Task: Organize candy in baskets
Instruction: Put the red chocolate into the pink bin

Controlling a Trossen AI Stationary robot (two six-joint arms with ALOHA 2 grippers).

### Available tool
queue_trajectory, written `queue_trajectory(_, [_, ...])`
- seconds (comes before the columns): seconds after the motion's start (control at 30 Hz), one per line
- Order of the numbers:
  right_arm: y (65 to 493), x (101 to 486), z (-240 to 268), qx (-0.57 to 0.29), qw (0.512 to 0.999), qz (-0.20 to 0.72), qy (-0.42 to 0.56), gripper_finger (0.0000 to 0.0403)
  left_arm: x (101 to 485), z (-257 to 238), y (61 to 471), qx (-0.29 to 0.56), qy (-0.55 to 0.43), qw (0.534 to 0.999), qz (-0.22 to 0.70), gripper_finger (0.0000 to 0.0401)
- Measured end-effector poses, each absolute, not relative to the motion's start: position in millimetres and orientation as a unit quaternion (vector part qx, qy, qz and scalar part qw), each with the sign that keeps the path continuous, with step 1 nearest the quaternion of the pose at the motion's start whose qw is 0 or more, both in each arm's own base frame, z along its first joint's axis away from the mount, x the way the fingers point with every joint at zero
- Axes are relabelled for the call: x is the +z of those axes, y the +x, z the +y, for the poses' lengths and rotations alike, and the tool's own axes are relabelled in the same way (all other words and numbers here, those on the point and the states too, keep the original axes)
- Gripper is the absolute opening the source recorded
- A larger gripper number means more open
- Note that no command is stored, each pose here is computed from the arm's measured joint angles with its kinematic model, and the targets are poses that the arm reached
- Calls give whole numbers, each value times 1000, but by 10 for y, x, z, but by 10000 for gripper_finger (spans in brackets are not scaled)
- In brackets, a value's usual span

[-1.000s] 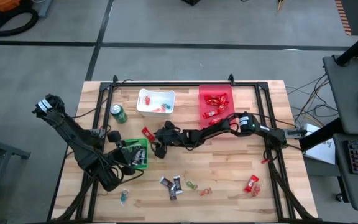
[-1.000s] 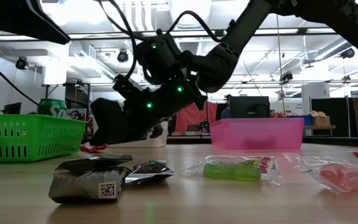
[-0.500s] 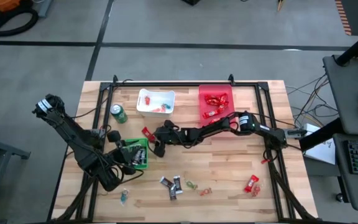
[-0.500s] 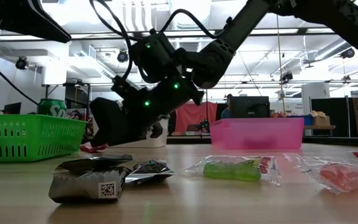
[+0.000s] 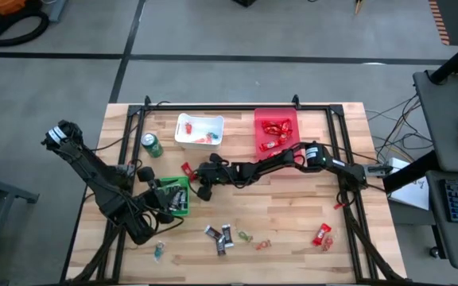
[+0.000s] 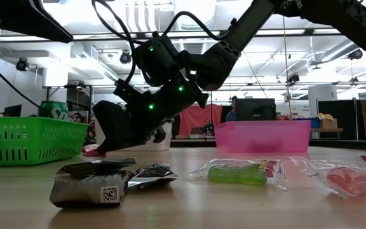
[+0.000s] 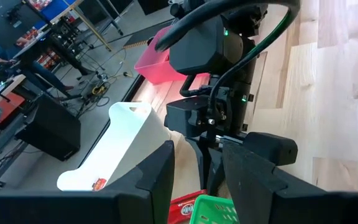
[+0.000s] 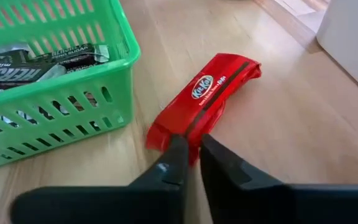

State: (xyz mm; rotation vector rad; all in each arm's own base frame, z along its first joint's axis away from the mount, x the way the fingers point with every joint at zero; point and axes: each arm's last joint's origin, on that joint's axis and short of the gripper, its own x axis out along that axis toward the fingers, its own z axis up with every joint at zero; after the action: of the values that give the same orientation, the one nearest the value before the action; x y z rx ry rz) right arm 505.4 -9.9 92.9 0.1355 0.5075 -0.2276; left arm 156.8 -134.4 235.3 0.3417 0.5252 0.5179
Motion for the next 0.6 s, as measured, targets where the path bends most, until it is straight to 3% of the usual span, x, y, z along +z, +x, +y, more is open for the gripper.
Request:
queue_trajectory(0.13, [5052,927,-99,-111,959,254,61,10,2354,-1345,1569,252,165,919,255,121])
queue_trajectory(0.47, [4824,1237,-80,-120,917,379,20,8,2359,-1360,1581,255,141,925,245,121])
queue_trajectory(0.6, [4789,1348,-50,-120,916,383,18,8,2363,-1373,1593,254,132,928,239,121])
